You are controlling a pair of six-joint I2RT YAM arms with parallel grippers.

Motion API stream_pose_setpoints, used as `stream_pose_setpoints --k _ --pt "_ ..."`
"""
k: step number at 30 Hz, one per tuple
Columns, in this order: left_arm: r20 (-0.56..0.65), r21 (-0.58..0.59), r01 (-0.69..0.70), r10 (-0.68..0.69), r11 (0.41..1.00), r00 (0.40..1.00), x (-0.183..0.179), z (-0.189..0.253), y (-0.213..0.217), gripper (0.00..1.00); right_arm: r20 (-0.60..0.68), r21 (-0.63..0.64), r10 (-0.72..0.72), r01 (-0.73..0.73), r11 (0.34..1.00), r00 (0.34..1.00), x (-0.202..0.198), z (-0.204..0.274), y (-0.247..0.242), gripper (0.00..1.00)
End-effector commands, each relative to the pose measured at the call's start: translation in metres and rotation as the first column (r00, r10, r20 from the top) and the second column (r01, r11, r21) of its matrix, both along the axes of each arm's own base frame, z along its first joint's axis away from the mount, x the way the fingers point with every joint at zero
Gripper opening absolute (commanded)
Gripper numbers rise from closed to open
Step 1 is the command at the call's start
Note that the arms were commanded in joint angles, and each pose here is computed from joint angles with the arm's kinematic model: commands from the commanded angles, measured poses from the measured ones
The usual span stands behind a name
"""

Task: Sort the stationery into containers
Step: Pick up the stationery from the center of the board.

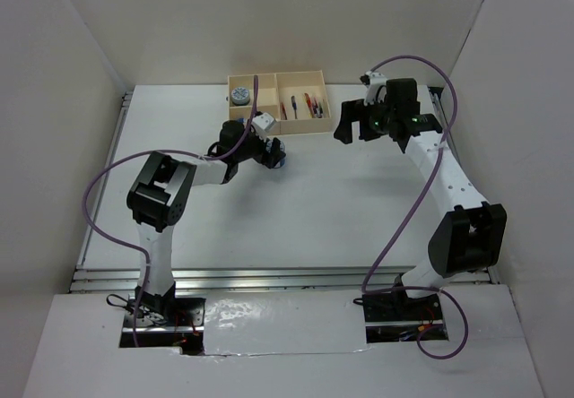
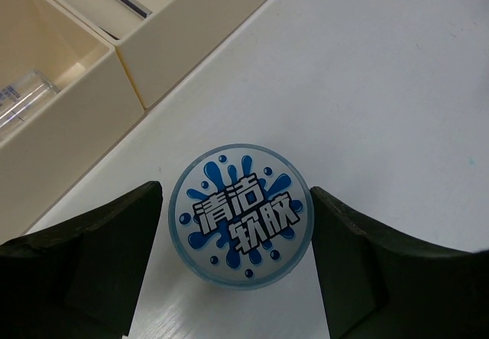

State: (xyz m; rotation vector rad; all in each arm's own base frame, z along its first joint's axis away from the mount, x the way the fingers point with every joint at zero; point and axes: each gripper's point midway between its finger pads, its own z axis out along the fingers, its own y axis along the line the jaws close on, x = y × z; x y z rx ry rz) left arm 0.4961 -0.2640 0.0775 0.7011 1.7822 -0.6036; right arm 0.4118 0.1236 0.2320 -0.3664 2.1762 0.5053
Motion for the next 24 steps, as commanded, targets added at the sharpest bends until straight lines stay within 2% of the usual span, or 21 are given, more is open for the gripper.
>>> stream_pose_setpoints --k 1,6,9,10,12,13,14,17,18,19,22,23,24 --pt "0.069 -0.004 -0.012 0.012 1.000 0.998 0.008 0.016 -0.003 0.86 0.003 0.018 -0.006 0.005 1.000 1.000 0.000 0.003 -0.004 1.00" --pt "0.070 -0.008 -0.026 0.026 1.000 0.997 0.009 0.017 -0.001 0.79 0.000 0.019 -0.007 0.007 1.000 1.000 -0.001 0.001 -0.005 1.00" --pt "0.071 -0.008 -0.036 0.037 0.999 0.997 0.009 0.015 0.001 0.69 0.001 0.021 -0.009 0.008 1.000 1.000 0.000 0.001 -0.006 1.00" --pt "0.081 -0.009 -0.042 0.042 0.999 0.996 0.010 0.019 0.003 0.61 -0.001 0.022 -0.005 0.005 1.000 1.000 -0.001 0.001 -0.005 1.00" --pt "0.088 -0.012 -0.045 0.046 0.999 0.995 0.009 0.022 0.004 0.53 -0.006 0.022 -0.002 0.003 1.000 1.000 -0.003 -0.001 -0.005 1.00" --pt "0.086 -0.012 -0.043 0.044 0.999 0.995 0.008 0.028 0.005 0.44 -0.006 0.021 -0.002 0.003 1.000 1.000 -0.004 -0.001 -0.005 1.00" --pt "0.056 -0.038 -0.053 0.055 0.998 0.997 0.006 0.032 0.005 0.40 -0.006 0.021 -0.002 0.003 1.000 1.000 -0.006 -0.001 -0.005 1.00" --pt "0.009 -0.065 -0.027 0.028 0.998 1.000 0.000 0.057 0.007 0.23 -0.010 0.022 -0.001 0.001 1.000 1.000 -0.012 -0.004 -0.005 1.00" --pt "0.036 -0.083 -0.010 0.013 0.996 0.999 0.000 0.086 0.004 0.15 -0.006 0.025 -0.001 0.001 1.000 1.000 -0.013 -0.002 -0.006 1.00" --pt "-0.004 -0.078 -0.015 0.014 0.997 1.000 -0.004 0.088 0.009 0.11 -0.013 0.025 -0.003 0.004 1.000 1.000 -0.016 -0.005 -0.006 0.99" --pt "0.015 -0.111 -0.014 0.015 0.994 1.000 -0.006 0.129 0.017 0.04 -0.022 0.033 0.002 -0.001 0.999 1.000 -0.022 -0.008 -0.003 0.99" --pt "-0.016 -0.102 -0.021 0.019 0.995 1.000 -0.009 0.131 0.020 0.03 -0.021 0.033 0.002 -0.001 0.999 1.000 -0.023 -0.008 -0.003 0.99" --pt "0.004 -0.120 -0.017 0.018 0.993 1.000 -0.008 0.152 0.024 0.03 -0.017 0.035 0.004 -0.003 0.999 1.000 -0.024 -0.006 -0.002 0.99"
